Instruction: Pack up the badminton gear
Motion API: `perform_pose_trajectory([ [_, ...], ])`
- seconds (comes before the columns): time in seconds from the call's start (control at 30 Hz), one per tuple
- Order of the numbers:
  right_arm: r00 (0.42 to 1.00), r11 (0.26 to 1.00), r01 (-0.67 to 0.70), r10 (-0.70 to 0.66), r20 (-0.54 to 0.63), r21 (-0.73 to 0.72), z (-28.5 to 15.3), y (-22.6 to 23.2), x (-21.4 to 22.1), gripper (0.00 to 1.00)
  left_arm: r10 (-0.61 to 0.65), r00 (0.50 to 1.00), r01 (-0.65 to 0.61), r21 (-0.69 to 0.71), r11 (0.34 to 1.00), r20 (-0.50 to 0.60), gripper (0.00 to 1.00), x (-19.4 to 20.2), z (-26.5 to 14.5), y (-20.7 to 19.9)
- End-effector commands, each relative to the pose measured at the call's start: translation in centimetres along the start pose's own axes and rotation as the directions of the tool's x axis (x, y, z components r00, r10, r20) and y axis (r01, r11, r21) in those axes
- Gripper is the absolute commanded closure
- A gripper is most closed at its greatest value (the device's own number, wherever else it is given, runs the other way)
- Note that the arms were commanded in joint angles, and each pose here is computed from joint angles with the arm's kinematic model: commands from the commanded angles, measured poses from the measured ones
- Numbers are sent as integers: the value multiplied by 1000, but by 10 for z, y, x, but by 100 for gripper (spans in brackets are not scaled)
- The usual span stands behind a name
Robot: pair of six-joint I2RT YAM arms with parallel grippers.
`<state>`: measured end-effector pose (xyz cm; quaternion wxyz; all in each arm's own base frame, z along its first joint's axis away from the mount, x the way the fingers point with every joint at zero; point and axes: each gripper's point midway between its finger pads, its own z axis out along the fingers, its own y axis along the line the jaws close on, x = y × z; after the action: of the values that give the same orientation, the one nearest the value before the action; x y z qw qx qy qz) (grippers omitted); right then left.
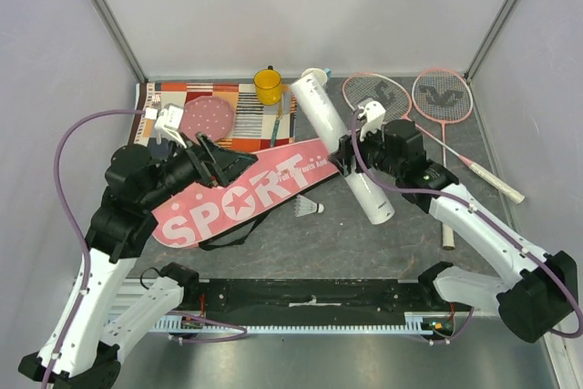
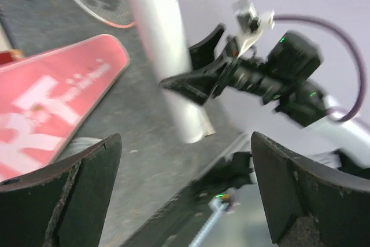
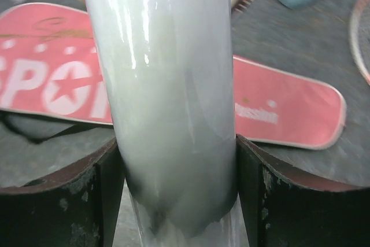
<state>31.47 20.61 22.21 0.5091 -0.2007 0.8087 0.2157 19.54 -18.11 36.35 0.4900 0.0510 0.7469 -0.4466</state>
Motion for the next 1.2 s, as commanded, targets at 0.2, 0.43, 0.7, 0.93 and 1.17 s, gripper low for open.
perform_pose_trajectory([
  [0.2,992,904,94,-47,120,-417,-11,109,-36,47,-330,942,336,220,916,-63,0,9,43,-19],
  [0.43,999,886,29,-16,32,-463,-6,138,-30,47,-251,963,265,164,950,-99,0,32,70,2],
  [0.7,1000,874,9,-14,-7,-486,-3,165,-27,46,-301,953,302,53,952,-32,1,50,83,31],
  [0.93,999,879,7,-23,-27,-476,3,188,-24,45,-310,950,308,56,950,28,5,41,84,32],
  [1.17,998,905,-61,49,-40,-420,6,195,-24,42,-338,930,334,56,941,141,21,31,75,40],
])
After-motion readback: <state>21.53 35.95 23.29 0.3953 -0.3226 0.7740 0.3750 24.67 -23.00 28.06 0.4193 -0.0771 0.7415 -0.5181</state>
